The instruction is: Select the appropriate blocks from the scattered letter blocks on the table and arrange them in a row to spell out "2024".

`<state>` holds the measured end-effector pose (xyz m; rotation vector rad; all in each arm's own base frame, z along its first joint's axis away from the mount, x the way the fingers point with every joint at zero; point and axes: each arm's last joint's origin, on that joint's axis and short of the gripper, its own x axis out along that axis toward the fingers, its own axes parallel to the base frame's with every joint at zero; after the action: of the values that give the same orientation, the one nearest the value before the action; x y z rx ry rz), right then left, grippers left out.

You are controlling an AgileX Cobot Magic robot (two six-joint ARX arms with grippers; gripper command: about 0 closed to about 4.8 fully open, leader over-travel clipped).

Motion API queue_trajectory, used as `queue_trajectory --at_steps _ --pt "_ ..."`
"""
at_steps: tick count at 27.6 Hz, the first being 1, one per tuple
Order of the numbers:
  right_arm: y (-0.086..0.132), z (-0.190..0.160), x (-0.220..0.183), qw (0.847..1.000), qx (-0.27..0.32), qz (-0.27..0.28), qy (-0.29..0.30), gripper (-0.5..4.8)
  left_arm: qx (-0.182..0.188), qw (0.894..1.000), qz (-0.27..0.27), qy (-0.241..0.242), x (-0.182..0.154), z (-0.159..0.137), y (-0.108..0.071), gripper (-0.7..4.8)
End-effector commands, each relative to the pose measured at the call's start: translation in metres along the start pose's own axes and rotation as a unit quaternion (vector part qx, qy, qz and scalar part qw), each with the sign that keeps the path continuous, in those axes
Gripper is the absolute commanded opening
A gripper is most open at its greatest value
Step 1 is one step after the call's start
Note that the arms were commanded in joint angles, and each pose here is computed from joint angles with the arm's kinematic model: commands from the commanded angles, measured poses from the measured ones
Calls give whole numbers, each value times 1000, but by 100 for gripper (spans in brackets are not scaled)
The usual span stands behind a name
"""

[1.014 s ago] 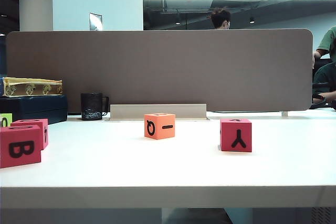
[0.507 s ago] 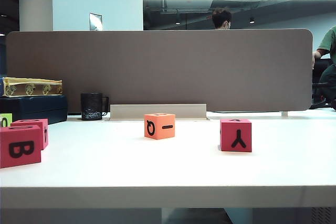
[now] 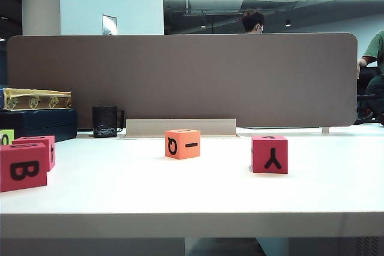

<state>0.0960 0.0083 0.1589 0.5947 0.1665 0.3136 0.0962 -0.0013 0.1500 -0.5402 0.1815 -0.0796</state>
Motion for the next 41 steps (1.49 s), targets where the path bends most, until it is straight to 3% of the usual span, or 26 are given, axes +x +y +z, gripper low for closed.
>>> queue_trajectory --at_steps 1,7,10,20,25,30,41 --pt "2 2 -1 1000 23 12 -10 -2 -24 999 -32 4 0 2 -3 -6" --pt "6 6 -2 999 26 23 -10 -3 -26 998 -55 3 -2 6 -7 -6" --pt "16 18 -6 999 17 35 -27 -4 -42 996 -74 -2 -5 15 -14 -6" --pt "45 51 -21 996 -4 63 -67 -5 -36 994 -99 -3 -23 43 -35 -6" --pt "65 78 -25 994 -31 68 -74 -5 -10 994 -104 -13 -35 65 -50 -6" --pt "80 105 -18 995 -64 62 -39 -5 22 994 -102 -2 -38 85 -62 -6" --pt "107 168 38 986 -110 67 109 -5 107 988 -56 99 -8 142 -90 -6"
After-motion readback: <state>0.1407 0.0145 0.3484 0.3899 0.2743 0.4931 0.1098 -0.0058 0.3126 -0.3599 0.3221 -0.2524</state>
